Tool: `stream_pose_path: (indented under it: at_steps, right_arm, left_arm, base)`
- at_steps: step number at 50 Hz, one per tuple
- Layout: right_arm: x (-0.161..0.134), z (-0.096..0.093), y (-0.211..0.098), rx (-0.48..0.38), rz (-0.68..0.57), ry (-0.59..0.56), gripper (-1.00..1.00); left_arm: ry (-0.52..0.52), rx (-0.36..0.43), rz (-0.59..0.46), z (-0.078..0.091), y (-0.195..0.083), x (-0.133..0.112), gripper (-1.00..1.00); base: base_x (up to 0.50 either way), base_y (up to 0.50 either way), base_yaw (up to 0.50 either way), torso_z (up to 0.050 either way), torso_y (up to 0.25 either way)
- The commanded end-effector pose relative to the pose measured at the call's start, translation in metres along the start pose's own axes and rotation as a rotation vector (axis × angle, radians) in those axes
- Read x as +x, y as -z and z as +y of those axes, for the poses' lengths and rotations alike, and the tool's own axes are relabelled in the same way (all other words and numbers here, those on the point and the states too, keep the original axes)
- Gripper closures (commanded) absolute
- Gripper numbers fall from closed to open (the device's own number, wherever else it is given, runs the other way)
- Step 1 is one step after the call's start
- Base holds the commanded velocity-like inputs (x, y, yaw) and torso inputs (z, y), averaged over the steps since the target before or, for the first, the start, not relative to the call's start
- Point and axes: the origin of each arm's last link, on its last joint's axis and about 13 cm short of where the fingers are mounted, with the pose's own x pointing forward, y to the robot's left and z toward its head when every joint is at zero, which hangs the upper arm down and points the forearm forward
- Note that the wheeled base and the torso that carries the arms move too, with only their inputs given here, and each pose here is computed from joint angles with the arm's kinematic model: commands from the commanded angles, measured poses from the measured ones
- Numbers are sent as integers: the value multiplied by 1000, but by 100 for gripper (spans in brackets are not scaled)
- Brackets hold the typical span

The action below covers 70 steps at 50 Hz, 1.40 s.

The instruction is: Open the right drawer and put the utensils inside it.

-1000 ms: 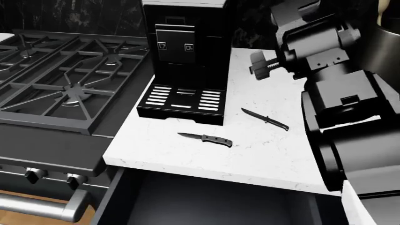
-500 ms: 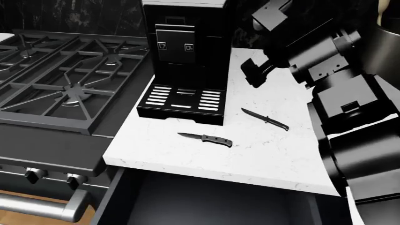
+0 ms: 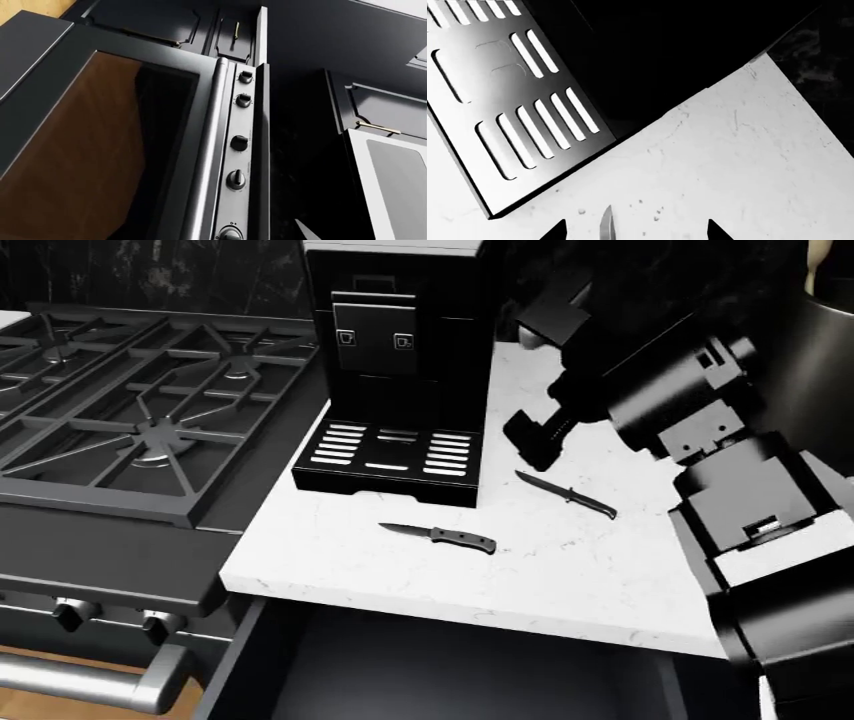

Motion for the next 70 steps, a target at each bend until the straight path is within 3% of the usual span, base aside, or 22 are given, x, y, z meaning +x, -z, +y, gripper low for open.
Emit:
stream_pose_path:
  at_steps: [1, 16, 39, 53, 57, 62, 63, 70]
  right_arm:
    - [-14, 17, 7, -82, 57, -70, -100]
    - [-25, 33, 10, -191, 122, -95, -100]
    - [-40, 60, 32, -342, 348, -165, -100]
    - [-45, 59, 31, -338, 318, -182, -100]
    - [-50, 58, 25, -280, 242, -239, -100]
    - [-50, 57, 23, -274, 232, -243, -100]
    - [-56, 53, 13, -230, 160, -248, -100]
    - [-49, 53, 10, -233, 147, -237, -100]
  left_arm:
    - [0, 0, 0, 0, 0, 0, -100]
    - [-47, -12, 43, 7, 9, 5, -100]
    - [-44, -6, 50, 8, 9, 5, -100]
    - [-46, -5, 64, 9, 11, 6, -100]
    - [-50, -7, 67, 10, 12, 7, -100]
    - [-52, -8, 67, 10, 12, 7, -100]
    - [-56, -5, 72, 12, 13, 7, -100]
    - [-60, -4, 75, 12, 14, 7, -100]
  base:
    - [0, 0, 0, 0, 0]
    - [0, 0, 0, 0, 0]
    - [0, 0, 0, 0, 0]
    - [0, 0, 0, 0, 0]
    - [0, 0, 0, 0, 0]
    - [0, 0, 0, 0, 0]
    - [0, 0, 0, 0, 0]
    - [0, 0, 0, 0, 0]
